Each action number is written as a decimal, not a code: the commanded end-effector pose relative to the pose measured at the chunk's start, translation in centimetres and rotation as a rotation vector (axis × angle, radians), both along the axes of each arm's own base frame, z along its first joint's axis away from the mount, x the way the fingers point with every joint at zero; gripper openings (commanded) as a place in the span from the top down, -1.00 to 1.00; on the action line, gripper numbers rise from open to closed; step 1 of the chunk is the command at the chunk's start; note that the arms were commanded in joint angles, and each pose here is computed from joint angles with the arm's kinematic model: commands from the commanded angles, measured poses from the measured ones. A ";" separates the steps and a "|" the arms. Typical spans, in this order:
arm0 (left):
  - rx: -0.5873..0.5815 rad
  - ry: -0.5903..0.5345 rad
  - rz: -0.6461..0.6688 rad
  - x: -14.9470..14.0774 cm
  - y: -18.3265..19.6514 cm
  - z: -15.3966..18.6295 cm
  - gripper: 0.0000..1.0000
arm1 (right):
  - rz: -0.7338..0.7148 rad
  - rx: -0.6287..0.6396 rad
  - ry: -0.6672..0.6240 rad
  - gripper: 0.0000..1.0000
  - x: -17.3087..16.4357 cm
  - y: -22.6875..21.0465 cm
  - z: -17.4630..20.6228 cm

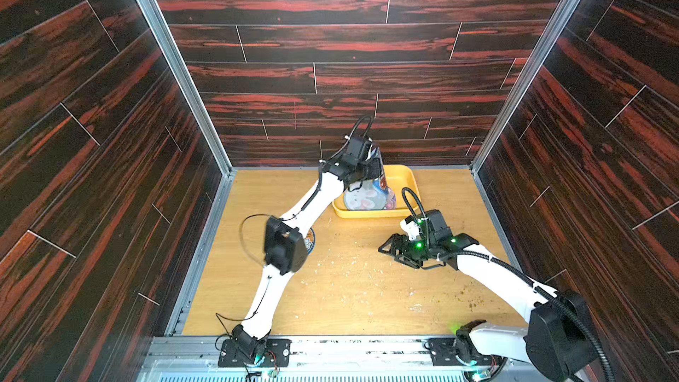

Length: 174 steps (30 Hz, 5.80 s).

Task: Put the coasters into the storage box
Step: Place the coaster in the storage box, then pick up the coaster from the center of the board.

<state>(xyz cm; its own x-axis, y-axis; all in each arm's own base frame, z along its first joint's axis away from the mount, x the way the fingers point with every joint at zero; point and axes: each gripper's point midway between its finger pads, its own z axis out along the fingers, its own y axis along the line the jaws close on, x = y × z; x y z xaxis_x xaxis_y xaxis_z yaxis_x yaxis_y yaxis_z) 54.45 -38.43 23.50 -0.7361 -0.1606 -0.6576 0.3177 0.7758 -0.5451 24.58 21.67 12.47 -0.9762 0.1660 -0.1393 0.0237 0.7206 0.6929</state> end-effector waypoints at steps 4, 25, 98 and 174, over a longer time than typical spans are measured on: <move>0.007 0.076 0.027 2.3 0.4 -5.3 1.00 | -0.012 0.006 0.002 -0.65 -0.4 -0.7 0.8; 0.286 0.215 0.168 -0.7 8.0 -9.9 -0.09 | 0.006 0.012 0.005 -0.66 0.1 -0.2 0.8; 0.406 0.793 0.375 -20.0 32.4 -25.0 -0.80 | 0.081 0.017 -0.025 -0.65 1.7 2.7 2.2; 0.345 0.634 0.187 -21.7 23.7 -23.7 -0.52 | 0.279 -0.328 0.087 -0.27 7.4 15.8 -12.4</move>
<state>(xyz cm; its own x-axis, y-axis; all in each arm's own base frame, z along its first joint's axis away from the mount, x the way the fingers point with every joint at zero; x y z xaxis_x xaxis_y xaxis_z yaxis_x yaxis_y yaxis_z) 36.75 -14.41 2.51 -0.9346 -0.1983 -0.2953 -0.1029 0.9454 -0.3092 33.18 37.56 3.02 -0.9822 -0.1383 -0.1273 -0.1823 0.8655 0.4665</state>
